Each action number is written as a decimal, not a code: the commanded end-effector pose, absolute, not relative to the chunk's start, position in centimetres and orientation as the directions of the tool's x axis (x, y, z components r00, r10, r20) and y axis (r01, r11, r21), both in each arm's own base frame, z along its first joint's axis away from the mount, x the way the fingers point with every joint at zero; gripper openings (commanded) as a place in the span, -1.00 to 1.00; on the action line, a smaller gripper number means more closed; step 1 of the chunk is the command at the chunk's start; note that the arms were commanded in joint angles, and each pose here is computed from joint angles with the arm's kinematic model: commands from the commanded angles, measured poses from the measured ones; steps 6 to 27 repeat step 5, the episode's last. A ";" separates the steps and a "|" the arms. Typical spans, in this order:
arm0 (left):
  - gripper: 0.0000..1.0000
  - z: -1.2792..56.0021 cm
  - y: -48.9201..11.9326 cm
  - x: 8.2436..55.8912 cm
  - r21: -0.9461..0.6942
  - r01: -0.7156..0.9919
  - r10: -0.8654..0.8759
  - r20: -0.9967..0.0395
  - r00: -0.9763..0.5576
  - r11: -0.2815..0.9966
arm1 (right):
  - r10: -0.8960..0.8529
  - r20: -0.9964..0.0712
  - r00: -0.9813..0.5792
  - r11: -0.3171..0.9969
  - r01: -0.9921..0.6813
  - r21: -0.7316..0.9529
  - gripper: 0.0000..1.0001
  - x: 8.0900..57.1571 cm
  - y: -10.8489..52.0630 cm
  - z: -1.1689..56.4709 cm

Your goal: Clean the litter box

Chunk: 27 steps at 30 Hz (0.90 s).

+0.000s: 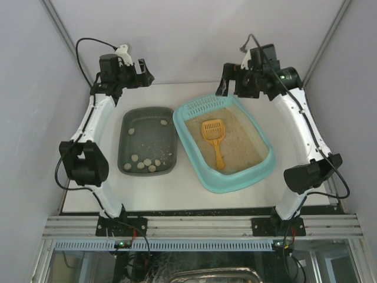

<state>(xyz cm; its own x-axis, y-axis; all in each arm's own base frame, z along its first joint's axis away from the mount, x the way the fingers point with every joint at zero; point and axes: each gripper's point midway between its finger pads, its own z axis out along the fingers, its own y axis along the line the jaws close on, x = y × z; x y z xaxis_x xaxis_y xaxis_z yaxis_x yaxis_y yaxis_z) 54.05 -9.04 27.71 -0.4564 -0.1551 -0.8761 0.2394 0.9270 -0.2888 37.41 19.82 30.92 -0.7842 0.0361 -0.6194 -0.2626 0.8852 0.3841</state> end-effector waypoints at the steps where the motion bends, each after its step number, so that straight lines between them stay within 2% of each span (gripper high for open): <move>1: 0.99 33.5 -9.2 51.4 -0.191 0.233 -0.120 -0.950 -0.287 0.954 | 0.135 -0.630 -0.765 0.916 -0.146 0.374 1.00 37.4 18.3 33.3; 4: 0.99 32.6 -8.9 49.6 -0.231 0.165 -0.165 -0.927 -0.337 0.959 | 0.182 -0.723 -0.666 0.902 -0.180 0.393 1.00 37.9 18.9 36.2; 5: 0.99 32.9 -8.8 48.9 -0.248 0.151 -0.185 -0.923 -0.337 0.957 | 0.230 -0.760 -0.607 0.914 -0.133 0.383 1.00 38.5 18.2 37.4; 27: 0.99 32.9 -8.8 48.9 -0.248 0.151 -0.185 -0.923 -0.337 0.957 | 0.230 -0.760 -0.607 0.914 -0.133 0.383 1.00 38.5 18.2 37.4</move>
